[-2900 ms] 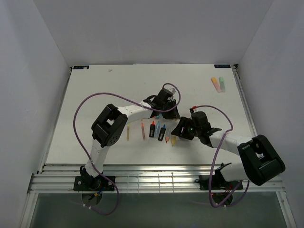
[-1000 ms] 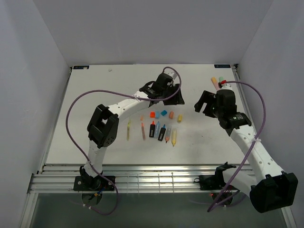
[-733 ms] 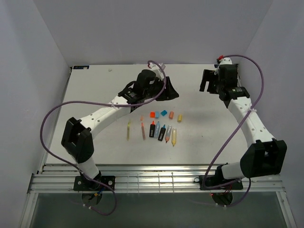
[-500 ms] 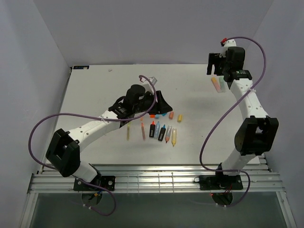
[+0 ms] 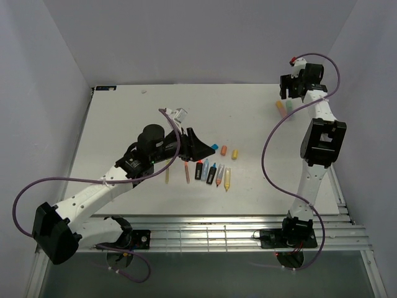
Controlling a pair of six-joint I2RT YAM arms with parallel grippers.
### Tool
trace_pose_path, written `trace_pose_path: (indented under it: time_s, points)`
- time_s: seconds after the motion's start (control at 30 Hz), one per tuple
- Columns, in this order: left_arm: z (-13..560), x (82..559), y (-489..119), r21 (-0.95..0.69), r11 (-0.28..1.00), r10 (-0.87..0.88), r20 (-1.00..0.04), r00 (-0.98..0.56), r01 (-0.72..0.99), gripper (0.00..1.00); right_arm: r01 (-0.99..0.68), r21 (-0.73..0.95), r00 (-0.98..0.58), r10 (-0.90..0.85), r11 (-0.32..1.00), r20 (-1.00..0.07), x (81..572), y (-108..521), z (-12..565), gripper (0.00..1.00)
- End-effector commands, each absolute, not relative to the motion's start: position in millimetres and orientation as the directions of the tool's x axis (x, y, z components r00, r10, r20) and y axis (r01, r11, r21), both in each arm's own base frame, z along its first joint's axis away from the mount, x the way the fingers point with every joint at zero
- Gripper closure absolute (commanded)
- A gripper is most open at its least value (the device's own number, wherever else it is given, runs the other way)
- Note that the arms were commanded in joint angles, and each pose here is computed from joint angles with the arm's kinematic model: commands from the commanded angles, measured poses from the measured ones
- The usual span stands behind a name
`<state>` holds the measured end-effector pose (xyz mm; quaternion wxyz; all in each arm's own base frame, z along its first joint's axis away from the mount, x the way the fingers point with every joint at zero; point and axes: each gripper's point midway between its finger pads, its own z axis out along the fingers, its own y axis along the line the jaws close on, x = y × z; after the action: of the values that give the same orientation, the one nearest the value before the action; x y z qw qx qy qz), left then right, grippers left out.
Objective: Open the pen caps
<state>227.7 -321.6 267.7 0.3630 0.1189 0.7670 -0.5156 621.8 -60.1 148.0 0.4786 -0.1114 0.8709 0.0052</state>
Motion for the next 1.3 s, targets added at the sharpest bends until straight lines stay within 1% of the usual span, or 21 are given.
trace_pose_path:
  time_s: [0.0, 0.1, 0.17, 0.37, 0.53, 0.7, 0.93, 1.27]
  points:
    - [285, 217, -315, -0.697, 0.409, -0.208, -0.699, -0.684, 0.589, 0.37, -0.306, -0.167, -0.424, -0.291, 0.937, -0.858, 634, -48, 164, 0.24]
    - [279, 215, -311, -0.695, 0.425, -0.196, -0.696, -0.691, 0.58, 0.37, -0.326, -0.136, -0.444, -0.278, 0.936, -0.852, 635, -49, 144, 0.27]
    - [271, 214, -311, -0.703, 0.425, -0.191, -0.685, -0.703, 0.57, 0.37, -0.342, -0.116, -0.46, -0.274, 0.932, -0.845, 633, -46, 130, 0.31]
    - [261, 213, -314, -0.712, 0.417, -0.185, -0.676, -0.714, 0.565, 0.37, -0.36, -0.053, -0.515, -0.246, 0.931, -0.821, 626, -41, 87, 0.4]
    - [252, 212, -312, -0.714, 0.426, -0.181, -0.669, -0.721, 0.555, 0.37, -0.357, -0.04, -0.538, -0.241, 0.933, -0.808, 621, -40, 69, 0.41]
    - [249, 208, -315, -0.73, 0.401, -0.177, -0.654, -0.736, 0.553, 0.37, -0.354, -0.041, -0.557, -0.246, 0.934, -0.793, 618, -42, 58, 0.41]
    - [243, 209, -315, -0.732, 0.409, -0.17, -0.648, -0.742, 0.545, 0.37, -0.345, -0.064, -0.564, -0.261, 0.937, -0.783, 617, -48, 52, 0.41]
    - [234, 210, -316, -0.736, 0.416, -0.164, -0.639, -0.751, 0.535, 0.37, -0.344, -0.069, -0.615, -0.28, 0.936, -0.738, 601, -58, 24, 0.41]
